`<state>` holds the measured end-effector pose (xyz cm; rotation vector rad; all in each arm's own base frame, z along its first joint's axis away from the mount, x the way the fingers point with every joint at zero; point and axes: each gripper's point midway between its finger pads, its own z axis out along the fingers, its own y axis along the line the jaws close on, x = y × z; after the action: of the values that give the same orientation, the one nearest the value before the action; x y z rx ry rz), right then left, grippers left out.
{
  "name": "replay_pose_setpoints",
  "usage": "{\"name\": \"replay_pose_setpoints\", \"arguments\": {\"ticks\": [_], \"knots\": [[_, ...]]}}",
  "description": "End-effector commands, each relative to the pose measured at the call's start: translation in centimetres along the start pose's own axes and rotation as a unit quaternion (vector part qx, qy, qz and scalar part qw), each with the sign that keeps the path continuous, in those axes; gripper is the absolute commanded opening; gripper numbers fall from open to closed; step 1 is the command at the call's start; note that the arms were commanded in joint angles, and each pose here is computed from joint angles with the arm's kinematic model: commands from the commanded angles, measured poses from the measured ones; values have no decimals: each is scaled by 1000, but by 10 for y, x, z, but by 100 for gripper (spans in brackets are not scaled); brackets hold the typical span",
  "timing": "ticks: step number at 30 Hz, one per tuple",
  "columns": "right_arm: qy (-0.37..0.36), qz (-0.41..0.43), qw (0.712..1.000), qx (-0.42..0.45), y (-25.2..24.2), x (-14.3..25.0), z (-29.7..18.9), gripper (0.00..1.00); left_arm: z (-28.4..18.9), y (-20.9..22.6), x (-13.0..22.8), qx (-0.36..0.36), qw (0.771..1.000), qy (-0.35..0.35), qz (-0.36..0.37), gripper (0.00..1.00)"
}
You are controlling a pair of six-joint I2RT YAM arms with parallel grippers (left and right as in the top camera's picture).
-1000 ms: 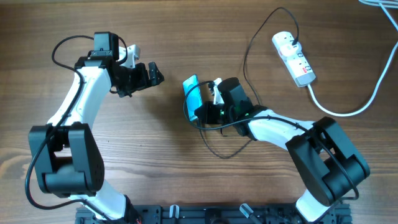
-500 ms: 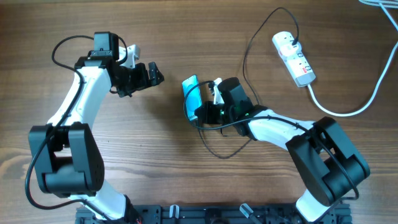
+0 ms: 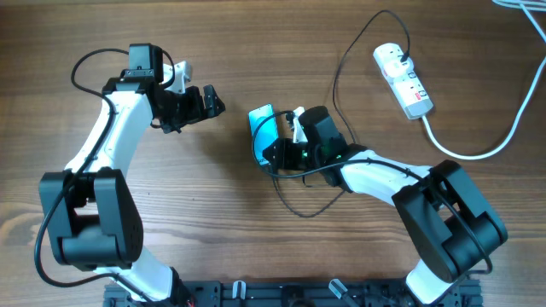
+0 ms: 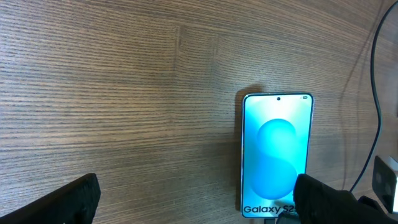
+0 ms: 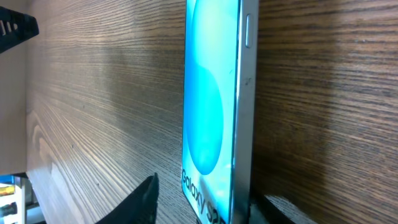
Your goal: Plug charger to phone and switch on socket
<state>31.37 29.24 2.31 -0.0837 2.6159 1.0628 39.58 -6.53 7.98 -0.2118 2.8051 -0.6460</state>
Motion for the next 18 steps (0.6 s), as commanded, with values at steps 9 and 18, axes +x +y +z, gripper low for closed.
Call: {"name": "replay_pose_setpoints", "arguments": {"ticks": [9, 18], "knots": [[-10, -2, 1000, 14, -4, -6, 3, 63, -4, 1, -3, -4, 1000, -8, -2, 100], [-15, 4, 999, 50, -19, -5, 2, 73, -4, 1, -3, -4, 1000, -8, -2, 100]]}}
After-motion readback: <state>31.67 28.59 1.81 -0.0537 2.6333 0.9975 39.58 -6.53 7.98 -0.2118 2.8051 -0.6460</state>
